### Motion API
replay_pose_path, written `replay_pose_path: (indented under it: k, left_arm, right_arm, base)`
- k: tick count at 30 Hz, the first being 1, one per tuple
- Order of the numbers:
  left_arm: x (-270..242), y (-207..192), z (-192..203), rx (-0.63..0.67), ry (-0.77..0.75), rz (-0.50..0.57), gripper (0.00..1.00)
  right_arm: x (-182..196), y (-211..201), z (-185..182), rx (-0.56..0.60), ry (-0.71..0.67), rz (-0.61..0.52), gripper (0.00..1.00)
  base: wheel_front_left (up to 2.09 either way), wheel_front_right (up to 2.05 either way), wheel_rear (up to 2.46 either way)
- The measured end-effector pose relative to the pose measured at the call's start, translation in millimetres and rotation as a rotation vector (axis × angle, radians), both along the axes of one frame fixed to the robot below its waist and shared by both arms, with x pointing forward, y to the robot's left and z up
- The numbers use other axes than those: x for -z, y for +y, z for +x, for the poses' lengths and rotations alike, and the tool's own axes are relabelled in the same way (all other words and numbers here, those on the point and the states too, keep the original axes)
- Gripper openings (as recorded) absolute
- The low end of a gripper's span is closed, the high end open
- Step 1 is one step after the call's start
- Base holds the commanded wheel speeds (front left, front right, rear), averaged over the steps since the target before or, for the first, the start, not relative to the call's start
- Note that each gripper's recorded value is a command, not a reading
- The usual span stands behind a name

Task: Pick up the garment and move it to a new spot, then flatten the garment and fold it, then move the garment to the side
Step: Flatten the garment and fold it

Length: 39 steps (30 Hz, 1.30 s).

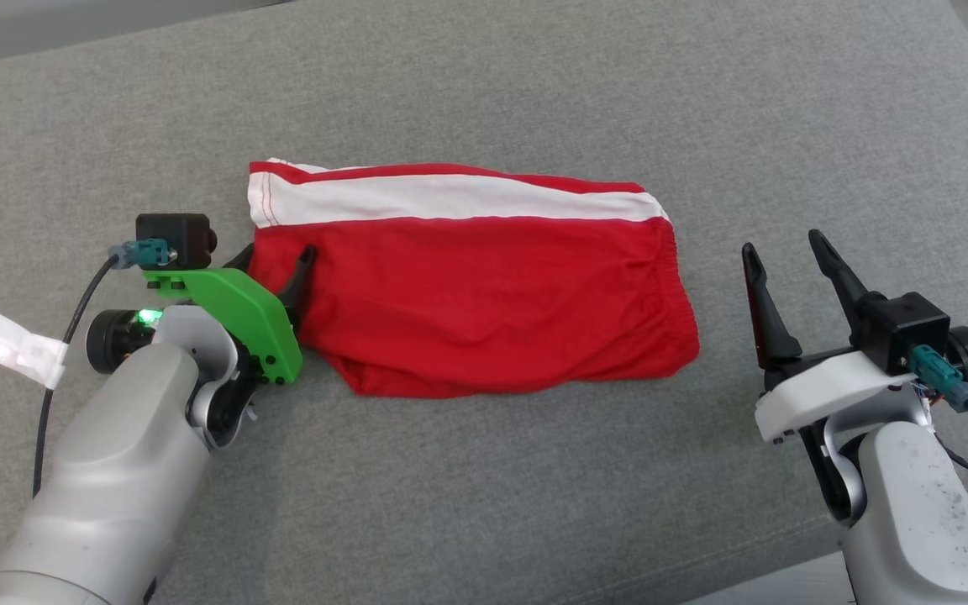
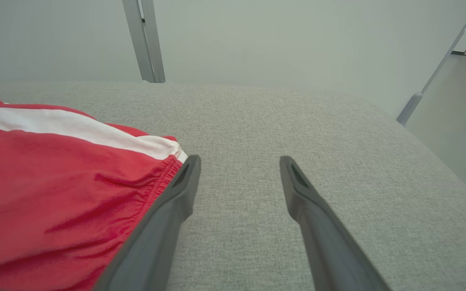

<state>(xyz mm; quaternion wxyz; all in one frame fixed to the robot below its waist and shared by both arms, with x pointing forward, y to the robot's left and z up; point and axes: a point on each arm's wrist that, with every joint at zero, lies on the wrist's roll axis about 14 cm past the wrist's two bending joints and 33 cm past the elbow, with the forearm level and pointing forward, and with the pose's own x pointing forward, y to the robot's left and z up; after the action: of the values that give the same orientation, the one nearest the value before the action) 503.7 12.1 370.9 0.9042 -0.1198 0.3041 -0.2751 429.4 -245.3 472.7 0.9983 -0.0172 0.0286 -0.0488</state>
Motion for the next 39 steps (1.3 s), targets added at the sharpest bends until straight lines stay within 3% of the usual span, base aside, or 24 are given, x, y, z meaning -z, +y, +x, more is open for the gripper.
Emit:
replay_pose_path:
  k: [1,3,4,16,26,32,33,34,36,39]
  left_arm:
    - [1,-3,0,0.010,0.005,0.002,0.78]
    - [1,-6,1,0.016,0.004,0.000,0.11]
    - [-1,-7,0,0.023,-0.006,0.002,0.00]
    - [-22,9,-20,-0.012,-0.095,-0.051,0.00]
    - [-27,56,-59,-0.157,-0.075,-0.070,0.00]
    - [-34,64,-73,-0.203,-0.076,-0.093,0.00]
    - [-35,64,-74,-0.203,-0.078,-0.097,0.07]
    - [-36,63,-75,-0.207,-0.085,-0.101,0.42]
    - [-39,61,-74,-0.211,-0.096,-0.109,0.99]
    - [-43,60,-75,-0.218,-0.115,-0.120,1.00]
  right_arm:
    - [1,-2,-1,0.004,0.003,-0.001,1.00]
    - [1,-3,-1,0.008,0.002,-0.001,1.00]
    - [0,-3,-1,0.010,-0.002,0.003,1.00]
    - [-6,5,-1,-0.008,-0.027,0.015,1.00]
    - [-12,28,1,-0.064,-0.035,0.028,1.00]
    - [-15,40,-2,-0.099,-0.041,0.034,1.00]
    - [-16,41,-2,-0.101,-0.043,0.034,1.00]
    - [-17,42,-2,-0.103,-0.042,0.034,1.00]
    - [-18,42,-4,-0.103,-0.041,0.034,1.00]
    - [-17,39,-8,-0.097,-0.035,0.033,1.00]
  base:
    - [0.00,0.00,0.00]
    - [0.00,0.00,0.00]
    - [0.00,0.00,0.00]
    - [0.00,0.00,0.00]
    - [0.00,0.00,0.00]
    - [0.00,0.00,0.00]
    - [0.00,0.00,0.00]
    - [0.00,0.00,0.00]
    - [0.00,0.00,0.00]
    - [0.00,0.00,0.00]
